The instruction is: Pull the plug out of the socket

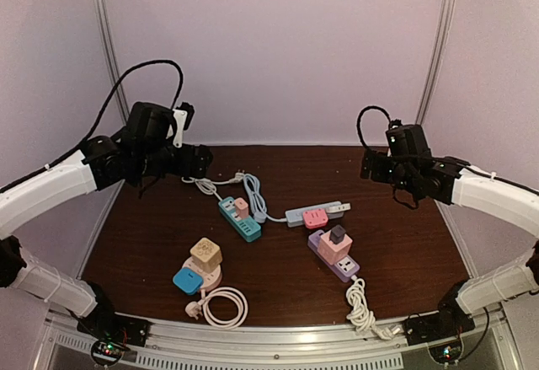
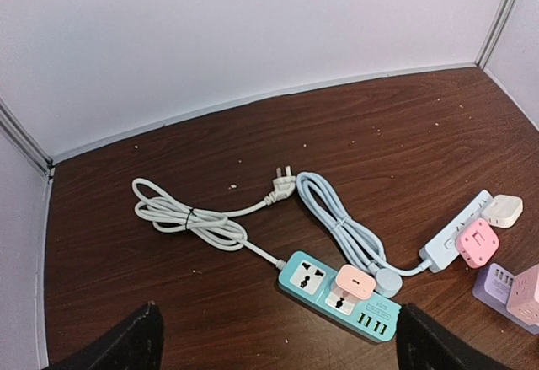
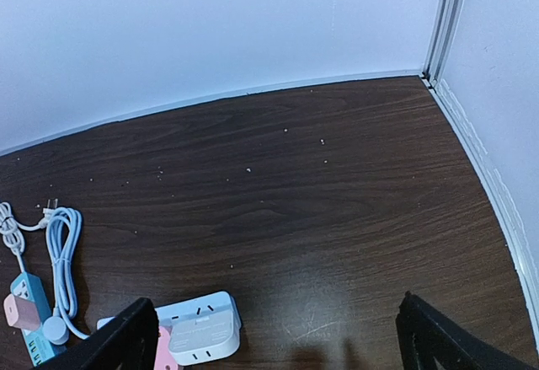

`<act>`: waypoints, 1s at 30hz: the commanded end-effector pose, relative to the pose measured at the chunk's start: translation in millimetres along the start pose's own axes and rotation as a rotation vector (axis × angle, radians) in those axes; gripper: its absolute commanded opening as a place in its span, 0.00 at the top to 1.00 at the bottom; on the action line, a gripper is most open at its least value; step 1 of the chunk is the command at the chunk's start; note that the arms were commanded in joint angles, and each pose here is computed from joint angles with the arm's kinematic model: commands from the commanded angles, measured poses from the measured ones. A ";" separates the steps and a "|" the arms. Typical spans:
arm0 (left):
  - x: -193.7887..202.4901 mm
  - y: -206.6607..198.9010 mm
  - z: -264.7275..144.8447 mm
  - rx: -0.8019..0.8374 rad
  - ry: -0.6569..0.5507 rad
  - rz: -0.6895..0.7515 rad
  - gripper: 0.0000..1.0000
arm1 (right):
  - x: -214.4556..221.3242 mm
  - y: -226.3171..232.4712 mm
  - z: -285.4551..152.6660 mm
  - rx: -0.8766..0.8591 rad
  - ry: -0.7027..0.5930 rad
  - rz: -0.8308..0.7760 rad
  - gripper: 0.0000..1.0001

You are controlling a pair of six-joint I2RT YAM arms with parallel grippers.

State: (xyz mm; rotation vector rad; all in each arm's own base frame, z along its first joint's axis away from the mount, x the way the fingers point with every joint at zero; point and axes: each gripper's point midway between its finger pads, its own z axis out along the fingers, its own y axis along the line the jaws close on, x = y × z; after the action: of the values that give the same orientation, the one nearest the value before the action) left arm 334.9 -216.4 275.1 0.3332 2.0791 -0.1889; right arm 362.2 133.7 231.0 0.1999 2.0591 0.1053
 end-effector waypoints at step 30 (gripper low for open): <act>55.4 -77.0 35.3 0.362 0.228 -0.157 0.02 | 108.6 71.0 -12.0 -0.289 0.415 -0.231 0.14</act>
State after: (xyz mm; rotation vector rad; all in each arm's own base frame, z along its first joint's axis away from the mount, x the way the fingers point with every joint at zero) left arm 316.8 -261.4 207.8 0.3559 2.3194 -0.4763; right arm 325.0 222.4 158.7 -0.2241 2.3881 0.2897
